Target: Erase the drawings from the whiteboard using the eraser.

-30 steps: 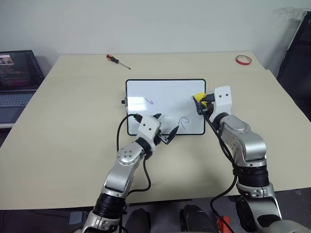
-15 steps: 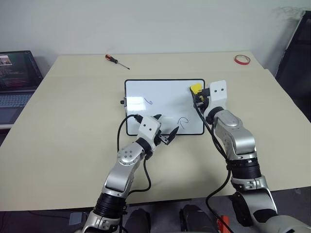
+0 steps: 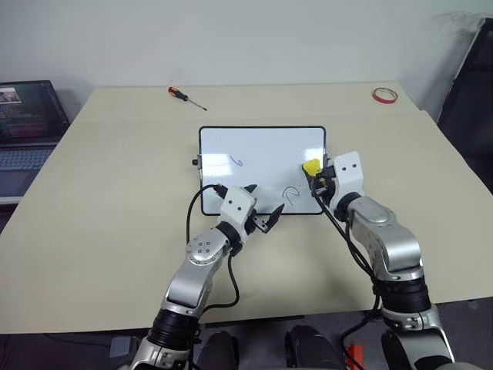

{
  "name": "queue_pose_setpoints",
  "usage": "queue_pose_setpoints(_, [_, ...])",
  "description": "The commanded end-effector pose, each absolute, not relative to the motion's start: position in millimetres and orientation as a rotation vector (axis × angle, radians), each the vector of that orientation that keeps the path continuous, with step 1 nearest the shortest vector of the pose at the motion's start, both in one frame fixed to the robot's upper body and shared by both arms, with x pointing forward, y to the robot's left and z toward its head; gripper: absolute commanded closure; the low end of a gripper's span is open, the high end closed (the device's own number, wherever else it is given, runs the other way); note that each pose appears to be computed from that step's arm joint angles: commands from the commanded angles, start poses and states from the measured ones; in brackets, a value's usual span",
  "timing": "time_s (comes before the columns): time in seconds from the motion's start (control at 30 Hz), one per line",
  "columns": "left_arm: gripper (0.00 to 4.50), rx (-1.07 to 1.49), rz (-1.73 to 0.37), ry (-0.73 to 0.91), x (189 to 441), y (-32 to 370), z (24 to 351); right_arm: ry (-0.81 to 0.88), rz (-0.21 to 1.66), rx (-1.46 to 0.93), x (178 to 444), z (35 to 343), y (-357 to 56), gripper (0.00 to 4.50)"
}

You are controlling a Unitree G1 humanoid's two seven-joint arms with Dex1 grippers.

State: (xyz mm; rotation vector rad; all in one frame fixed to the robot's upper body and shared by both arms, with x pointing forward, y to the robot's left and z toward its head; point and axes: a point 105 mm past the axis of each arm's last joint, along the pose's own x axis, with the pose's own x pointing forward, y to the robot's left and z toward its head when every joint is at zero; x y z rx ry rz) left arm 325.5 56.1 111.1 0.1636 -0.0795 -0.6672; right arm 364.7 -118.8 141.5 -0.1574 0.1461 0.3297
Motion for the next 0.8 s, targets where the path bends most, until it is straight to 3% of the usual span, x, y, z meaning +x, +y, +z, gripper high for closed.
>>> queue_pose_setpoints(0.03, [0.0,0.171,-0.683,-0.148,323.0,52.1,128.1,0.015,0.355,-0.204,363.0,165.6,-117.5,3.53])
queue_pose_setpoints(0.27, [0.0,0.187,-0.696,-0.161,314.5,55.0,133.5,-0.148,0.372,-0.241,353.5,191.2,-118.1,3.53])
queue_pose_setpoints(0.8, [0.0,0.241,-0.613,-0.103,288.4,84.1,92.4,-0.197,0.444,-0.322,340.8,183.9,-112.7,3.53])
